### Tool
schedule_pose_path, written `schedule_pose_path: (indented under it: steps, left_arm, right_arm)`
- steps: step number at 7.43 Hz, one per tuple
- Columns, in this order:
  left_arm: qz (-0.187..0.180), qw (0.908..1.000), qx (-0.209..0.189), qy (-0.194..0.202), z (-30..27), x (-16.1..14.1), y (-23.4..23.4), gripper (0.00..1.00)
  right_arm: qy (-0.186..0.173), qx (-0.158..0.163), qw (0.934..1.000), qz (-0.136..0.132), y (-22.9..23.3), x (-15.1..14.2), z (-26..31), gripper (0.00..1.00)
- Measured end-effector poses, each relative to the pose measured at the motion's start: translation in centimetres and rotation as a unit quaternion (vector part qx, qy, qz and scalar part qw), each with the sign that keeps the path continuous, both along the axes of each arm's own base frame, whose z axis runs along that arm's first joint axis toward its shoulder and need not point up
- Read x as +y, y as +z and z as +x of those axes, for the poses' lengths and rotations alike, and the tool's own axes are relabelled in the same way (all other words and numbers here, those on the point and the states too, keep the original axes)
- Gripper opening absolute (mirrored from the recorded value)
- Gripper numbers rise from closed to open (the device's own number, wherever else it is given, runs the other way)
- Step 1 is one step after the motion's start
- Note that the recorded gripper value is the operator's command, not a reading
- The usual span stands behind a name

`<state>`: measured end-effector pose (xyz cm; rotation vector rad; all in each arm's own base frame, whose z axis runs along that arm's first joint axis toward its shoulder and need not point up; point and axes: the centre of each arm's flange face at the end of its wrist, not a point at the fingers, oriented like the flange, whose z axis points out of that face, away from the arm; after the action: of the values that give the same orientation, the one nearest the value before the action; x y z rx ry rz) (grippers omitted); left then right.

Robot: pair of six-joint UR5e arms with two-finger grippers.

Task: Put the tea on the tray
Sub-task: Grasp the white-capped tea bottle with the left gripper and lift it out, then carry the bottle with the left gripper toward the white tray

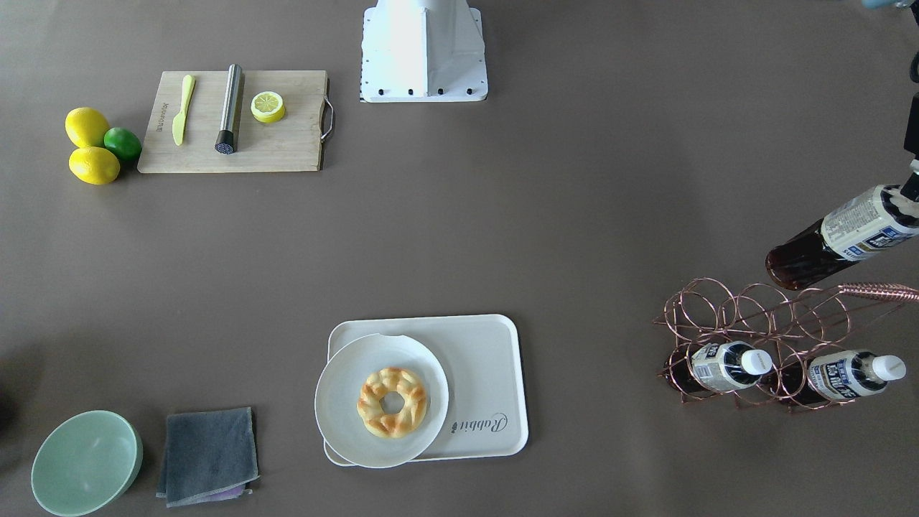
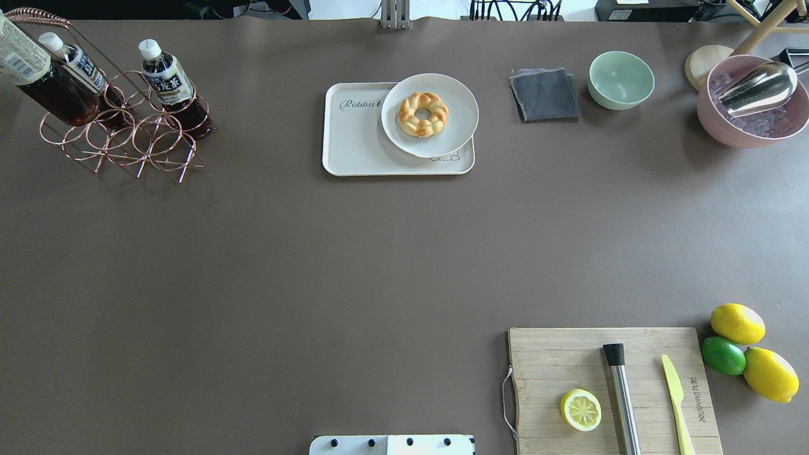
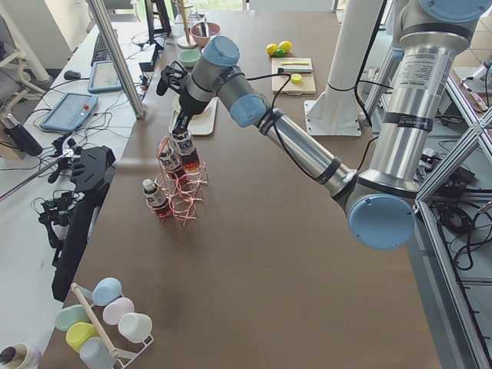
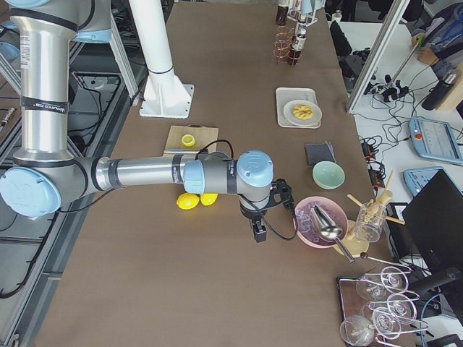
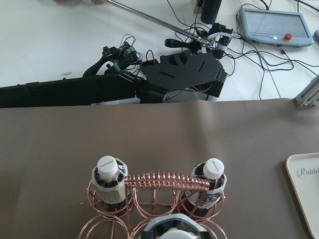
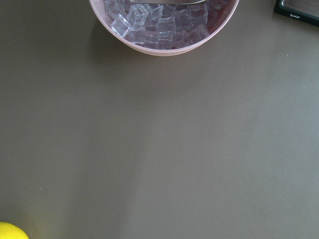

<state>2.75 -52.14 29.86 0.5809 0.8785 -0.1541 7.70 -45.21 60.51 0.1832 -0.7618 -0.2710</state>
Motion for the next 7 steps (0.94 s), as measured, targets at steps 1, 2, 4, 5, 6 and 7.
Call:
schedule_pose_path:
  steps: [1, 2, 4, 5, 6, 7]
  left_arm:
    - [0.007, 1.0000, 0.002, 0.001, 0.0, 1.6, -1.5, 0.00]
    - [0.003, 0.9999, 0.003, 0.010, 1.0, 2.5, -2.8, 0.00]
    - [-0.012, 0.9990, 0.031, 0.029, 7.9, 2.7, -7.5, 0.00]
    - [-0.015, 0.9988, 0.026, 0.039, 12.7, 3.0, -9.9, 0.00]
    - [-0.013, 0.9987, 0.010, 0.049, 17.4, 3.7, -12.4, 0.00]
    - [-0.009, 0.9980, -0.007, 0.062, 22.1, 4.8, -15.0, 0.00]
  right_arm:
    - [0.000, 0.000, 1.0000, -0.001, 0.1, 0.1, 0.0, 1.00]
    - [0.000, 0.000, 1.0000, -0.001, 0.0, 0.2, 0.0, 1.00]
    - [0.000, 0.000, 1.0000, 0.002, -0.2, 0.2, 0.0, 1.00]
    - [0.000, 0.000, 1.0000, 0.004, -0.4, 0.1, 0.0, 1.00]
    - [0.000, 0.000, 1.0000, 0.006, -0.5, 0.0, 0.0, 1.00]
    - [0.000, -0.001, 1.0000, 0.007, -0.6, -0.1, 0.0, 1.00]
